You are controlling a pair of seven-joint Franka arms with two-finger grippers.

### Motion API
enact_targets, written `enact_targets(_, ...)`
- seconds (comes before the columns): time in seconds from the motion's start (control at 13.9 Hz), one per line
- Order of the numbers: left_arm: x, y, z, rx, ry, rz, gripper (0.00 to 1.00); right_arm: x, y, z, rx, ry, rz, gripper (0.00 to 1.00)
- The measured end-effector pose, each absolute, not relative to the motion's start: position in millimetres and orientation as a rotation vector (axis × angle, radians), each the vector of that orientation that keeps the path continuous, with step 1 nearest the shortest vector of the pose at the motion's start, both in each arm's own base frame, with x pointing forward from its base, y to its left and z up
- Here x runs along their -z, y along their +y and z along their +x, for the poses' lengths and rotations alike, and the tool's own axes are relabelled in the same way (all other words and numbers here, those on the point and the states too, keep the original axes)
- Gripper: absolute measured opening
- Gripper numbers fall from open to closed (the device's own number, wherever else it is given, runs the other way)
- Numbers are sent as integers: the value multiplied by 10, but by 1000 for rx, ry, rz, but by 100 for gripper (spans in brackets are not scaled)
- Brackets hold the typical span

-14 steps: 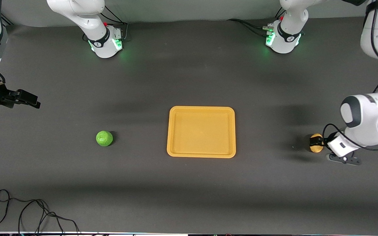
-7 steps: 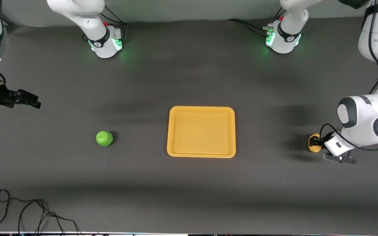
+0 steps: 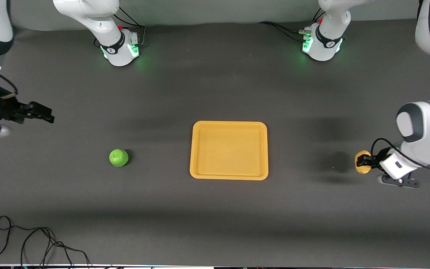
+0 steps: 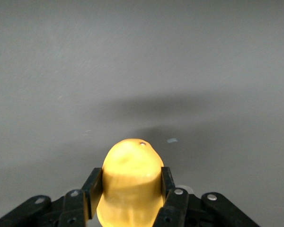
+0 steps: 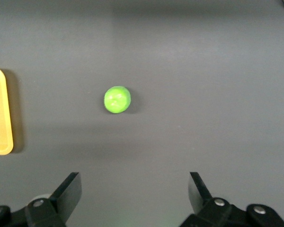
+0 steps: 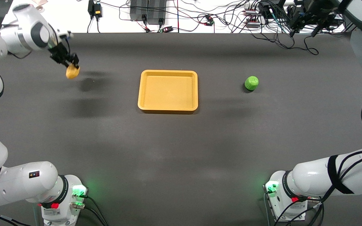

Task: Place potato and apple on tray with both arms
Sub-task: 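Carry the potato to the tray while the right gripper grasps the apple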

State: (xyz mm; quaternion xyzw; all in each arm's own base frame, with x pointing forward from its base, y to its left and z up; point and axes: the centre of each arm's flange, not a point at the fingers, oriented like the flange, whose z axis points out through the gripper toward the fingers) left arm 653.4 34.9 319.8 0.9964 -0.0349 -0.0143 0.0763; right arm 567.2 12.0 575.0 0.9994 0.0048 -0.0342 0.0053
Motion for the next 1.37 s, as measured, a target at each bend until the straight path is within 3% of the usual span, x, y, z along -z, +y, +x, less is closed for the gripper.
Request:
enact_targets(0.29,-3601,-1238,6558,62,116,2931,55,-5690,674,5482,118,117,3124,100)
enact_targets(0.65,-3115,-3073,6043,155,149,2931,55,-5225,668,5351,14,118,3131,100)
enact_targets(0.94,-2512,-3339,5928,178,146,2984,55,-4227,654,5431,-79,115,3137,100)
enact_targets(1.3,-2324,-3331,5917,195,151,3007,55,-2866,672,5548,-155,119,3145,100)
enact_targets(1.37,-2319,-3348,5912,190,152,3006,62,-2660,675,5573,-166,124,3145,100)
